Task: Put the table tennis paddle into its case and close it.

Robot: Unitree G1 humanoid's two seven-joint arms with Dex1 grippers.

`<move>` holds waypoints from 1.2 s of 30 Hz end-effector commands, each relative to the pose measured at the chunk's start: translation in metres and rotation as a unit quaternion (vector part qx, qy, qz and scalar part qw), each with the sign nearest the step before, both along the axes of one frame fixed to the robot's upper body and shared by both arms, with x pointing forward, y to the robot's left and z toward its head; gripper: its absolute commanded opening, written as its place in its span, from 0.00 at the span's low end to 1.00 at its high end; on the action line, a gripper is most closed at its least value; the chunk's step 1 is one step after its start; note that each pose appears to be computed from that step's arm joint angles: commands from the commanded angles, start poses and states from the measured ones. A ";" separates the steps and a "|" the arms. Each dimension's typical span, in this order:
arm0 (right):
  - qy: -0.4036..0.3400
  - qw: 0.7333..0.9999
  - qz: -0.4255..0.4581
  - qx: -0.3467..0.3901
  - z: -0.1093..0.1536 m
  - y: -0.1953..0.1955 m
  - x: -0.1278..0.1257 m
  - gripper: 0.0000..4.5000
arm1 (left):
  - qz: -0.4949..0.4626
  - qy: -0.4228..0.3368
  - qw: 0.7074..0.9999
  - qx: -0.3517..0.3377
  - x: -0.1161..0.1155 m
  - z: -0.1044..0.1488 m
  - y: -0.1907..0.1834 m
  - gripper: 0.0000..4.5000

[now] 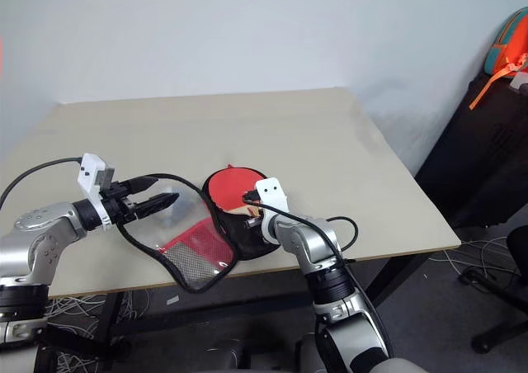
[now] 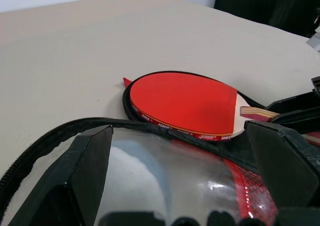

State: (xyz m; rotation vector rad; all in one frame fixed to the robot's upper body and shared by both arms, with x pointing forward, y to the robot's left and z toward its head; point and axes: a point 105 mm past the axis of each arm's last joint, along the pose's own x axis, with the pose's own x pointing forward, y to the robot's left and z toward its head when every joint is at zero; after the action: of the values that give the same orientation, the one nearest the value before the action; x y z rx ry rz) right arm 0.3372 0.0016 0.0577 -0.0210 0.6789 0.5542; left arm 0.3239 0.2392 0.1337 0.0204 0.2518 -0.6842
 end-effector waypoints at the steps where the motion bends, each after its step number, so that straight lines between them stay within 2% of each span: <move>1: -0.004 1.000 -0.022 -0.010 0.005 -0.005 0.009 0.25 | -0.009 -0.029 1.000 0.007 0.002 0.016 -0.004 1.00; 2: -0.001 1.000 -0.022 -0.009 0.005 -0.004 0.008 0.25 | -0.008 -0.029 1.000 0.007 0.002 0.016 -0.004 1.00; 7: 0.007 1.000 -0.018 0.001 0.008 0.001 0.007 0.61 | -0.007 -0.030 0.999 0.006 0.002 0.017 -0.004 1.00; 12: -0.001 0.998 0.005 0.061 0.033 0.007 0.004 0.99 | -0.008 -0.030 1.000 0.005 0.003 0.017 -0.005 1.00; 18: -0.053 0.991 0.042 0.114 0.075 -0.015 0.000 0.99 | -0.008 -0.033 0.999 0.001 0.004 0.027 -0.001 1.00; 21: -0.088 0.985 0.062 0.137 0.101 -0.039 0.000 0.99 | -0.002 -0.028 0.999 -0.014 0.002 0.035 0.007 1.00; 26: -0.139 0.980 0.072 0.126 0.131 -0.084 0.007 0.99 | 0.023 -0.031 0.999 -0.033 -0.006 0.052 0.034 1.00; 30: -0.172 0.979 0.042 0.101 0.148 -0.119 0.021 1.00 | 0.054 -0.034 0.997 -0.054 -0.015 0.061 0.061 0.79; 33: -0.186 0.978 0.033 0.088 0.155 -0.134 0.026 1.00 | 0.077 -0.023 0.995 -0.062 -0.023 0.054 0.078 0.55; 36: -0.194 0.977 0.024 0.084 0.162 -0.141 0.030 1.00 | 0.099 0.001 0.992 -0.080 -0.028 0.035 0.087 0.30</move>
State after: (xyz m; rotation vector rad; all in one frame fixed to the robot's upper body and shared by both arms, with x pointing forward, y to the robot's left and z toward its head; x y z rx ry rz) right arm 0.3655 -0.1386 0.1984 0.0216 0.3248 0.6192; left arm 0.2973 0.3231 0.1630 -0.1516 0.2347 -0.5090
